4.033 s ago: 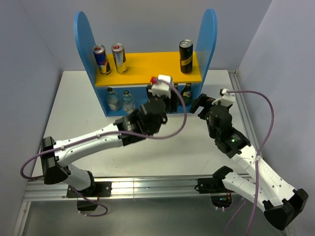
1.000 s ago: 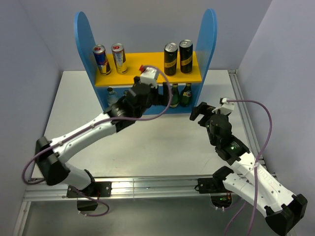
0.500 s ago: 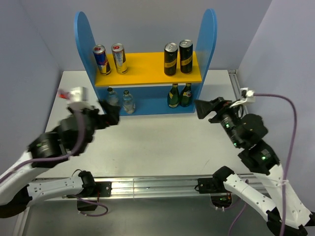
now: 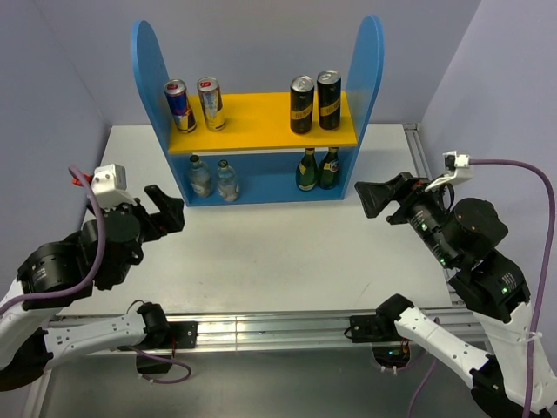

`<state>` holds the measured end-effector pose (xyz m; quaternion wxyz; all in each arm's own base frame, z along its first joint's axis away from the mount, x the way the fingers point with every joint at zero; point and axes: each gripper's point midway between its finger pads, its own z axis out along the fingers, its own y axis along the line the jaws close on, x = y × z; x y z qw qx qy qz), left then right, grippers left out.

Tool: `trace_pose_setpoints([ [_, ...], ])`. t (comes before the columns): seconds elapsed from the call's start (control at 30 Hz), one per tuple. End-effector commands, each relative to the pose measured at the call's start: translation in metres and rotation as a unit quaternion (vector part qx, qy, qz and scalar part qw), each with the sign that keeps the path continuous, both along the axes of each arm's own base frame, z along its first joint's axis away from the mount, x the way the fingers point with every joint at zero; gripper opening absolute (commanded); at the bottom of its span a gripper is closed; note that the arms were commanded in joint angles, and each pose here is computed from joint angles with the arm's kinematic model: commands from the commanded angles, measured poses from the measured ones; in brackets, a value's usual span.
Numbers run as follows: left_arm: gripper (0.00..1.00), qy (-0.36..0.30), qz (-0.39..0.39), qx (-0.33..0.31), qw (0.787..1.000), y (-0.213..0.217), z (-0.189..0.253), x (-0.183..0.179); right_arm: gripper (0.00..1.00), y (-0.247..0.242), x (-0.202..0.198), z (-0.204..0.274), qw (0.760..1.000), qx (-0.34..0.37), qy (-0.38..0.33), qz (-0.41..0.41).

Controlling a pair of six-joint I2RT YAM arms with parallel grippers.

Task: Place and organize the beverage onto the shelf

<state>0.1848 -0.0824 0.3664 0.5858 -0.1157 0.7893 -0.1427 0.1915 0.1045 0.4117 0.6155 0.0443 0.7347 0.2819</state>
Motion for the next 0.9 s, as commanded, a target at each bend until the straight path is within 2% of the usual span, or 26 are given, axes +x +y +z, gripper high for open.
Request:
trace_pose_setpoints([
  [0.0,0.99,0.001,0.001,-0.003,1.0,0.003,-0.002,-0.002,1.0,-0.001,-0.001,0.0,1.0,-0.016,-0.001,0.003],
  [0.87,0.99,0.003,0.006,0.012,1.0,-0.007,-0.019,0.006,1.0,0.012,0.013,-0.016,0.999,-0.029,0.0,0.016],
])
